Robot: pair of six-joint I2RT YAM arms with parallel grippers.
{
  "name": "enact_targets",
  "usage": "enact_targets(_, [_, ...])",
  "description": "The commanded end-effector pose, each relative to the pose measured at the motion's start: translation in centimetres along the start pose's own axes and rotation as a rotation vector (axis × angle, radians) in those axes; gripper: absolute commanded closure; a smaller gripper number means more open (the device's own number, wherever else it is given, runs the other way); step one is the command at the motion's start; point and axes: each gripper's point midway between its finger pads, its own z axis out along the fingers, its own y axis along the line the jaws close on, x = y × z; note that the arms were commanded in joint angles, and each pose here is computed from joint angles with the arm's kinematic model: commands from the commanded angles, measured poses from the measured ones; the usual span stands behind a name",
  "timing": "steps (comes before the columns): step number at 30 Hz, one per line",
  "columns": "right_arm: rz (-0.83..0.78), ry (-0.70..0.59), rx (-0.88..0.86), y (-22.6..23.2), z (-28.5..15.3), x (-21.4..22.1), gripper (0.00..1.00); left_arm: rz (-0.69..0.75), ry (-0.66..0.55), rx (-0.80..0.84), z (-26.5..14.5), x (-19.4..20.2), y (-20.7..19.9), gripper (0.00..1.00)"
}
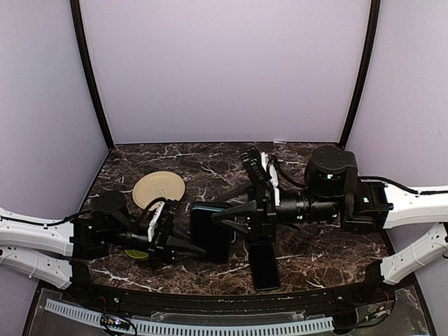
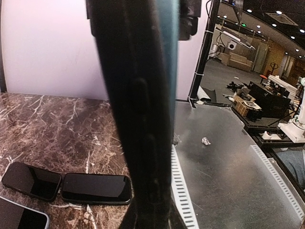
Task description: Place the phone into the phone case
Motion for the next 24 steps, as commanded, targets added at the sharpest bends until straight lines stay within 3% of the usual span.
enact_targets(1, [-0.029, 0.005, -0.043, 0.3, 1.5, -0.3, 0.96, 0.085, -0.058, 0.050, 0.3, -3.2, -1.2, 1.00])
enact_targets(3, [-0.025, 0.009, -0.059, 0.4, 1.7, -0.1, 1.00, 0.090, -0.058, 0.046, 0.3, -3.3, -1.2, 0.97])
enact_targets(4, [-0.023, 0.014, -0.060, 0.4, 1.7, 0.1, 1.00, 0.092, -0.069, 0.029, 0.2, -3.7, -1.0, 0.80])
enact_targets(6, [-0.018, 0.017, -0.067, 0.5, 1.6, 0.2, 1.00, 0.100, -0.111, -0.002, -0.2, -4.8, -0.8, 0.61])
enact_targets(11, [-0.005, 0.007, -0.096, 1.1, 1.5, -0.2, 1.00, 0.113, -0.185, -0.069, -1.1, -6.2, -0.1, 0.55])
enact_targets(13, [-0.004, 0.000, -0.098, 1.2, 1.4, -0.4, 1.00, 0.109, -0.175, -0.069, -0.9, -5.9, 0.0, 0.68])
enact_targets(14, [-0.005, -0.007, -0.101, 1.2, 1.3, -0.6, 1.00, 0.106, -0.169, -0.061, -0.8, -5.8, -0.1, 0.84])
enact_targets(16, [-0.005, -0.015, -0.102, 1.3, 1.1, -0.8, 1.00, 0.090, -0.137, -0.054, -0.4, -5.2, 0.0, 0.98])
enact_targets(19, [-0.001, -0.011, -0.086, 1.0, 0.9, -0.6, 1.00, 0.078, -0.112, -0.056, -0.3, -4.7, 0.1, 1.00])
enact_targets(20, [0.004, -0.002, -0.069, 0.7, 0.8, -0.2, 0.95, 0.079, -0.114, -0.061, -0.4, -4.7, 0.2, 1.00])
enact_targets(21, [0.010, 0.012, -0.044, 0.3, 0.7, 0.3, 0.75, 0.087, -0.130, -0.071, -0.6, -5.1, 0.2, 1.00])
enact_targets(23, [0.020, 0.052, -0.009, -0.3, 0.4, 1.8, 0.49, 0.106, -0.156, -0.084, -0.9, -5.8, 0.2, 1.00])
enact_targets(24, [0.025, 0.071, 0.002, -0.6, 0.2, 2.7, 0.44, 0.113, -0.165, -0.086, -1.1, -6.1, 0.1, 1.00])
